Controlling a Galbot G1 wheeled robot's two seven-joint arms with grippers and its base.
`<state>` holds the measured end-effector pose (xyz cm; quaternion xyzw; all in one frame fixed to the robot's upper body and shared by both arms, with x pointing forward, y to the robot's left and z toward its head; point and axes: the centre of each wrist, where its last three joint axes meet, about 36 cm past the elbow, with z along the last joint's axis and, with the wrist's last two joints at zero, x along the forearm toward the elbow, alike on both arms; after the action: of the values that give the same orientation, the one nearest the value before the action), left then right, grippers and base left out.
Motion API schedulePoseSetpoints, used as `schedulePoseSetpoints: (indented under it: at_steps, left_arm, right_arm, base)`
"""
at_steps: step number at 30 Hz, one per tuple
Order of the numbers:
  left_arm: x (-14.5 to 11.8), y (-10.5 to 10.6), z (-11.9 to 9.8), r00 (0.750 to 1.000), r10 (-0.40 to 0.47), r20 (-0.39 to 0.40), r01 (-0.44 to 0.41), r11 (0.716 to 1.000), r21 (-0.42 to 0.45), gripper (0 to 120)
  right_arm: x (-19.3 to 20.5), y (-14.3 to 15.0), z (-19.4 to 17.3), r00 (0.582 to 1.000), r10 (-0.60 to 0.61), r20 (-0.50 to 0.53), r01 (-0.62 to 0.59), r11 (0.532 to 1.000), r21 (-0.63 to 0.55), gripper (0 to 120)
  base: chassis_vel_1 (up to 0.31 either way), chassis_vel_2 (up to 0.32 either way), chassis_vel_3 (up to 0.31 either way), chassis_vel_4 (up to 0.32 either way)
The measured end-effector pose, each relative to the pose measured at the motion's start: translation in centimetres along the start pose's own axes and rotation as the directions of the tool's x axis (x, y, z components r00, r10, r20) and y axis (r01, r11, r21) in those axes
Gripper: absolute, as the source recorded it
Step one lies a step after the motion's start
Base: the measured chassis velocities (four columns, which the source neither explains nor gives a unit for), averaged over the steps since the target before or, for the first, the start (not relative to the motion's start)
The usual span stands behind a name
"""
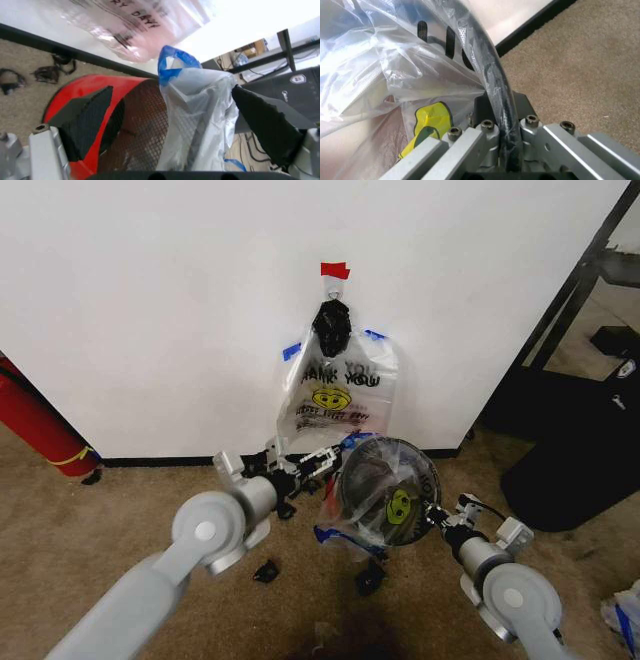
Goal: Pick up the garbage bag from the wall and place it over the trash bin.
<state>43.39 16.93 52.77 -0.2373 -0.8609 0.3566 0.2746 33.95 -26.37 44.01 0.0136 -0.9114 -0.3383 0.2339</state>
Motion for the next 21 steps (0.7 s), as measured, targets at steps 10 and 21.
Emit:
schedulePoseSetpoints:
  at_steps: [10,21]
  left_arm:
    - [-2.0,0.6,0.1,1.000,0.002,0.005,-0.002,1.000,0.007,75]
    - [-2.8,1.4,0.5,0.999,-0.009,0.037,0.009,1.000,0.002,29]
  right_arm:
    - [0.4,0.2,-0.2,1.000,0.000,0.010,-0.001,0.999,0.037,0]
    - [0.2,0.3,-0.2,1.000,-0.001,0.015,0.001,0.999,0.047,0]
  base:
    - [0.000,0.000,0.000,0.000]
    - [0.000,0.000,0.000,0.000]
